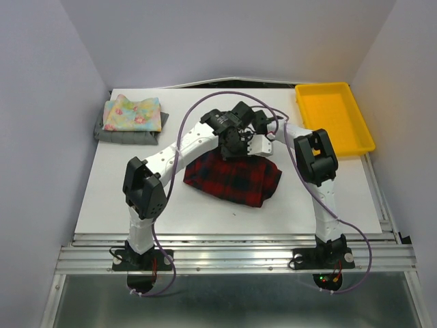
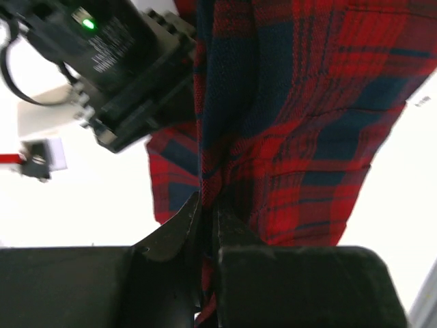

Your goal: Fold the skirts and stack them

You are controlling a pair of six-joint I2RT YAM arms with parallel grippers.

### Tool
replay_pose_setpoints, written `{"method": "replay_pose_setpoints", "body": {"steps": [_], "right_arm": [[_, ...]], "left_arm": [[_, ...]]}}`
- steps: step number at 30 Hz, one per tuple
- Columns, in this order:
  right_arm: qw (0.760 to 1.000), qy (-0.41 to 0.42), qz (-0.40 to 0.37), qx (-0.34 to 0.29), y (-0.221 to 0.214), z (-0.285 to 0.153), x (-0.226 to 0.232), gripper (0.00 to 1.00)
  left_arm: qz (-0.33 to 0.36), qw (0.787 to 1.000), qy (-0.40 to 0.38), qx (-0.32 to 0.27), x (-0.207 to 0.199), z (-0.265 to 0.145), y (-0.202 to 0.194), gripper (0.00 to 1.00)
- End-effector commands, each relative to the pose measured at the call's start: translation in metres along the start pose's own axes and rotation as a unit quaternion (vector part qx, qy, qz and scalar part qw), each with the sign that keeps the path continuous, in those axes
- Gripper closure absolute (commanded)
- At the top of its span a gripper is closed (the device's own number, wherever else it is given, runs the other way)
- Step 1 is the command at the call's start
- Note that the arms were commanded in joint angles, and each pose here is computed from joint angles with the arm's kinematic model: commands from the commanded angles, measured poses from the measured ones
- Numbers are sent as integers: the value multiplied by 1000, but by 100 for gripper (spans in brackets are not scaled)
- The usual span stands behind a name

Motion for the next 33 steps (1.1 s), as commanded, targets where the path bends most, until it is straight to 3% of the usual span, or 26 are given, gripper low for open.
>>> {"method": "replay_pose_setpoints", "body": {"steps": [1, 9, 15, 17, 21, 24, 25, 29, 33], "right_arm": [[1000, 20, -15, -12, 9, -4, 21, 68], [1000, 8, -3, -15, 17, -8, 22, 66], [998, -47, 6, -44, 50, -29, 15, 52], [996, -60, 9, -62, 68, -40, 15, 38], [990, -80, 22, -112, 101, -73, 10, 36], [986, -93, 40, -134, 114, -79, -2, 45], [985, -102, 39, -134, 113, -78, -7, 56], [988, -92, 66, -108, 89, -62, -24, 78], [993, -47, 94, -60, 52, -39, -25, 88]], "left_arm": [[32, 994, 98, -31, 41, 1, 12, 100], [19, 991, 135, -11, 36, 55, -25, 100], [0, 993, 114, -8, 16, 60, -40, 100], [0, 994, 111, -14, 11, 54, -41, 100], [-5, 995, 94, -16, -2, 52, -45, 100], [-9, 995, 95, -20, -2, 48, -44, 100], [-9, 995, 99, -23, 0, 45, -41, 100], [-16, 994, 107, -27, 8, 38, -35, 100], [-30, 992, 116, -27, 19, 39, -34, 100]]}}
Point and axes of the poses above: each gripper's point midway between its finger pads, its own z axis out along the fingers, its own x axis along the line the jaws close on, y = z × x, the point moved 3 cm from there along -z, back along the fingers, and after that the axes turned 5 degrees about z, right-handed, at the moved point
